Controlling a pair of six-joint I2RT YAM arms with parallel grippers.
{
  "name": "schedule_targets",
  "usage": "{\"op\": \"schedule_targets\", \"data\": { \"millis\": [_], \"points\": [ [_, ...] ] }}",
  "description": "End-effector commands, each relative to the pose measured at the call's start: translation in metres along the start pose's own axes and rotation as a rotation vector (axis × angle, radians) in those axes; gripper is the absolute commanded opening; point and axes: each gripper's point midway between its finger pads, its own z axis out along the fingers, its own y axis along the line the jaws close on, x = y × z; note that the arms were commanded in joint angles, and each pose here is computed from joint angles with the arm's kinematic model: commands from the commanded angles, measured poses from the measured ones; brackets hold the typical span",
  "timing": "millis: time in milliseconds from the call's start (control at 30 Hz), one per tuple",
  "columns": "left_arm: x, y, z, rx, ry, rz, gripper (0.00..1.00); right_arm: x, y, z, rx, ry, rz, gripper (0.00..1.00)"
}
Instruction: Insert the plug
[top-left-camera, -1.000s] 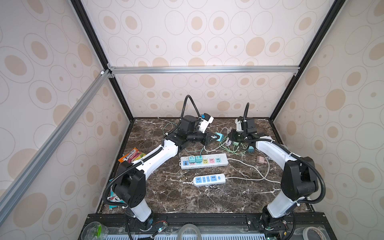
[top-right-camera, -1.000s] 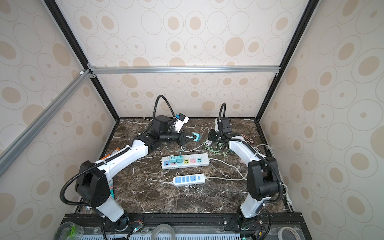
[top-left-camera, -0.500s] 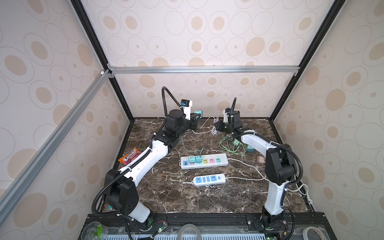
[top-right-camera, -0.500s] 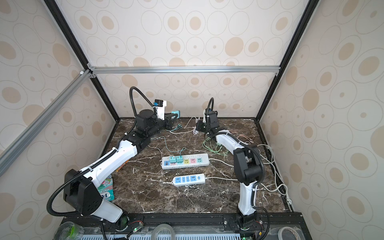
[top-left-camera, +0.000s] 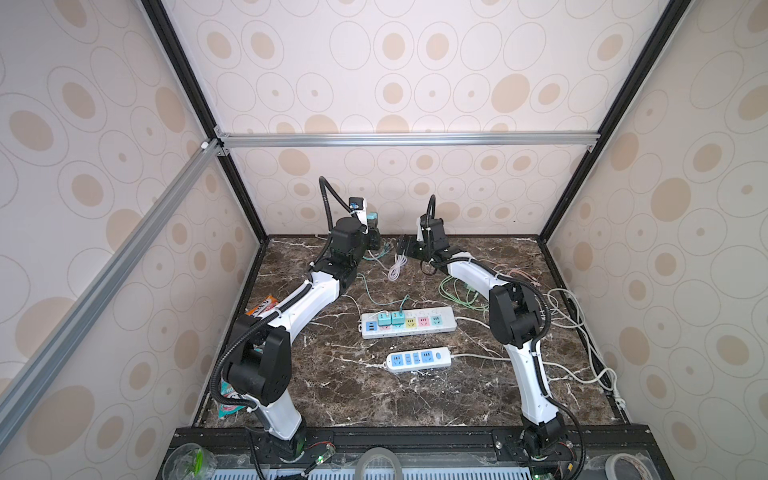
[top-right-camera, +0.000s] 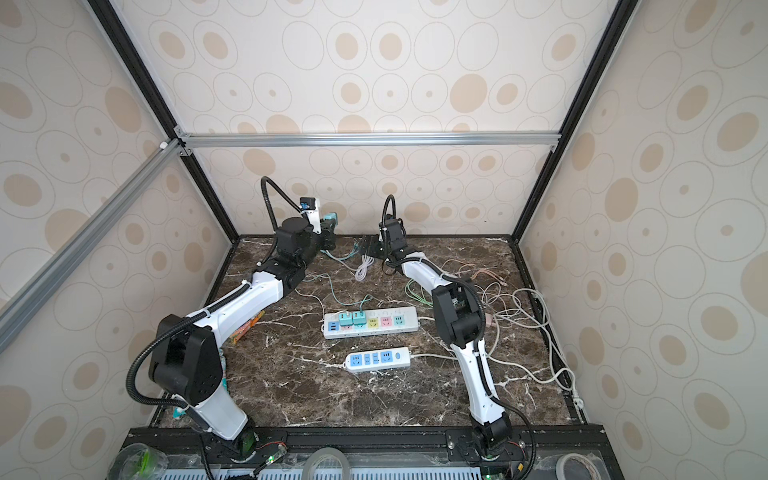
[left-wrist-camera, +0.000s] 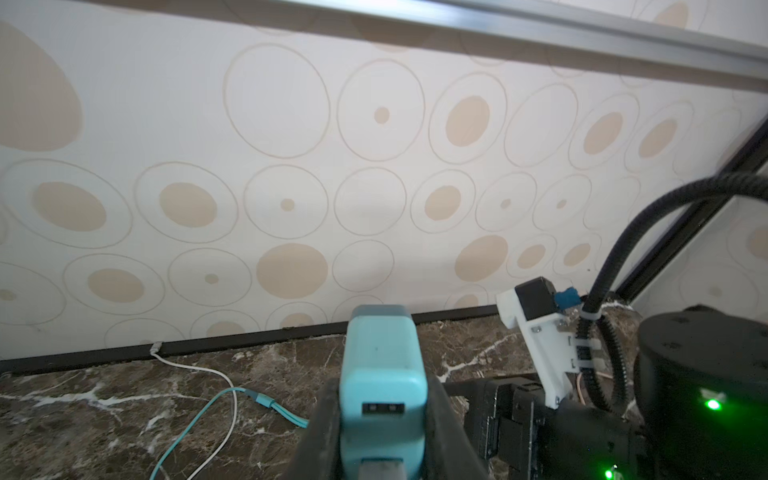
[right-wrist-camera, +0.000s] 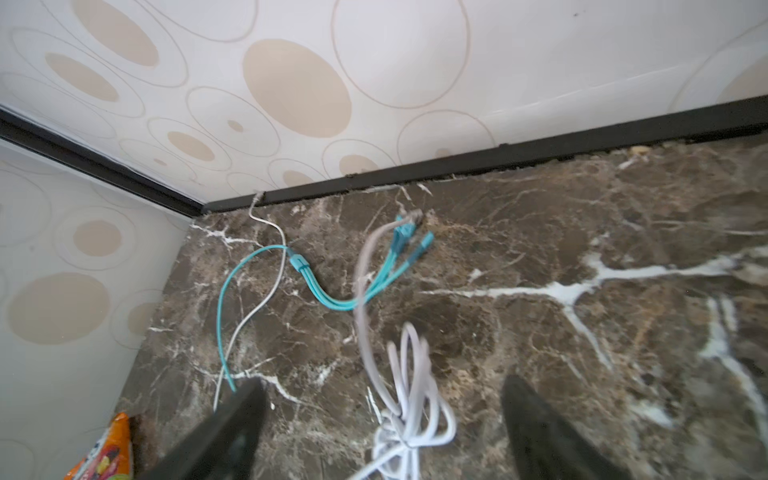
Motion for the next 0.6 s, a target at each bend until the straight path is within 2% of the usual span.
{"op": "schedule_targets", "data": {
  "millis": [0,200,367,567],
  "points": [
    [-0.016,-0.031,0.002,0.157,-0.003,0.1,0.0,-0.015,-0.021,-0.043,0.081,-0.026,-0.069,0.98],
    [0.019,-0.075,0.004,0.375,0.103,0.269,0.0,-0.005,-0.061,-0.117,0.159,-0.063,-0.085,0.98],
    [0.053,-0.112,0.006,0.481,0.213,0.47,0.0,0.011,-0.079,-0.174,0.253,-0.074,-0.174,0.98],
    [0.11,-0.156,-0.011,0.697,0.386,0.722,0.0,0.025,-0.1,-0.223,0.341,-0.143,-0.195,0.98]
  ]
}}
